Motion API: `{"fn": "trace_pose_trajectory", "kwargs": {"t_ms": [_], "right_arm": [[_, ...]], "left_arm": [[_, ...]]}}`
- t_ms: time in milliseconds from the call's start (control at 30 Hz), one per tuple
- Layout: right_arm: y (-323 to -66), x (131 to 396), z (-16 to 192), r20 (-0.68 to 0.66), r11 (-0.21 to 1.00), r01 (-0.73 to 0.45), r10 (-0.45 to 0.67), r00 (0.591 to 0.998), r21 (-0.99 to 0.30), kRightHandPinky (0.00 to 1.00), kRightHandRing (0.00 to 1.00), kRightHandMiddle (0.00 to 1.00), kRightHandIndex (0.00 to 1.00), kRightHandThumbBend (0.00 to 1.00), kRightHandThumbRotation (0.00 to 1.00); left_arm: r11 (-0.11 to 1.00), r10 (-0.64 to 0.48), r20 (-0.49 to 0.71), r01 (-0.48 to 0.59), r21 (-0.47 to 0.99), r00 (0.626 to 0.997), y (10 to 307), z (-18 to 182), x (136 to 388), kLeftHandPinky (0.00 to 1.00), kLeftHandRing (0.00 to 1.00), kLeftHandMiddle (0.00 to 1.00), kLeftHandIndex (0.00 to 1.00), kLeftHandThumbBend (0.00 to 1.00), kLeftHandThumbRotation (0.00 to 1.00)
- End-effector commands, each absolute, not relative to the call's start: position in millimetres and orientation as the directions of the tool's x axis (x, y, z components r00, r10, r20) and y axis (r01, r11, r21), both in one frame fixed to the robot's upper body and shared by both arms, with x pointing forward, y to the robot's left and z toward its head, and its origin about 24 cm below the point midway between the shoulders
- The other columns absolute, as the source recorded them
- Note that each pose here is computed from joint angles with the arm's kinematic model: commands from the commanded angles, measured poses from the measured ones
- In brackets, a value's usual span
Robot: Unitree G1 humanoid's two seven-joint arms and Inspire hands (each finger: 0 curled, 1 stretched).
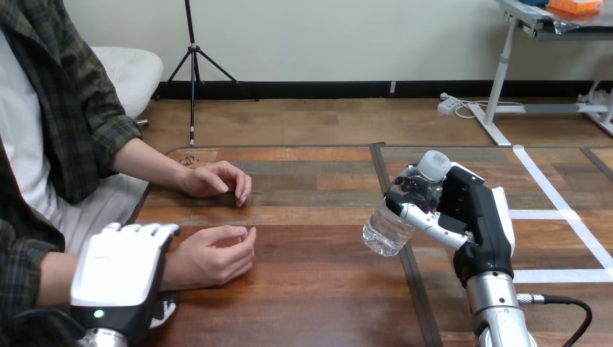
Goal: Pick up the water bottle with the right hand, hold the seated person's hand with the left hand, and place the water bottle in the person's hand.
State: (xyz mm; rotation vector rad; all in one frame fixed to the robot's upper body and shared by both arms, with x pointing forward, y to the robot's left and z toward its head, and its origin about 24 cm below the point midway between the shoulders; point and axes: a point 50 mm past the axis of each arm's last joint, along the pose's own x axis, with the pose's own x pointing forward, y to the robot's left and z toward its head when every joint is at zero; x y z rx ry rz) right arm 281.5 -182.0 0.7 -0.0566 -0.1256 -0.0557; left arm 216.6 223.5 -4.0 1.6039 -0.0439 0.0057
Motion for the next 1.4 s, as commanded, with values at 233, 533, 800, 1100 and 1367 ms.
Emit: {"fn": "trace_pose_trajectory", "kwargs": {"t_ms": [233,533,800,1100,1367], "right_arm": [[-183.6,298.1,34.3,0.265,0.997,0.068,-0.06,0.962,-0.023,0.45,0.48,0.51,0.55,0.67,0.0],[-184.6,298.4,35.8,0.263,0.996,0.075,-0.062,0.963,-0.041,0.44,0.48,0.51,0.55,0.68,0.0],[-185.2,298.6,36.3,0.257,0.997,0.073,-0.065,0.964,-0.021,0.45,0.48,0.51,0.54,0.68,0.0],[-186.3,298.5,37.5,0.259,0.996,0.077,-0.065,0.964,-0.037,0.45,0.49,0.51,0.54,0.67,0.0],[-187.2,298.6,38.4,0.259,0.996,0.076,-0.065,0.964,-0.035,0.45,0.49,0.52,0.54,0.67,0.0]], "left_arm": [[-0.012,-0.049,0.046,-0.046,0.999,0.998,215.8,4.3,235.2,0.76,0.77,0.76,0.74,0.73,0.05],[-0.009,-0.042,0.024,-0.024,1.0,0.999,214.7,2.6,236.7,0.73,0.75,0.74,0.72,0.75,0.02],[-0.001,-0.027,-0.003,0.003,1.0,1.0,214.4,0.8,237.2,0.72,0.74,0.74,0.72,0.75,0.01],[0.013,-0.008,-0.029,0.029,0.999,1.0,215.1,-1.2,237.1,0.7,0.74,0.75,0.73,0.75,0.0],[0.024,0.009,-0.052,0.052,0.998,0.999,216.0,-2.4,237.1,0.69,0.73,0.74,0.73,0.75,0.0]]}}
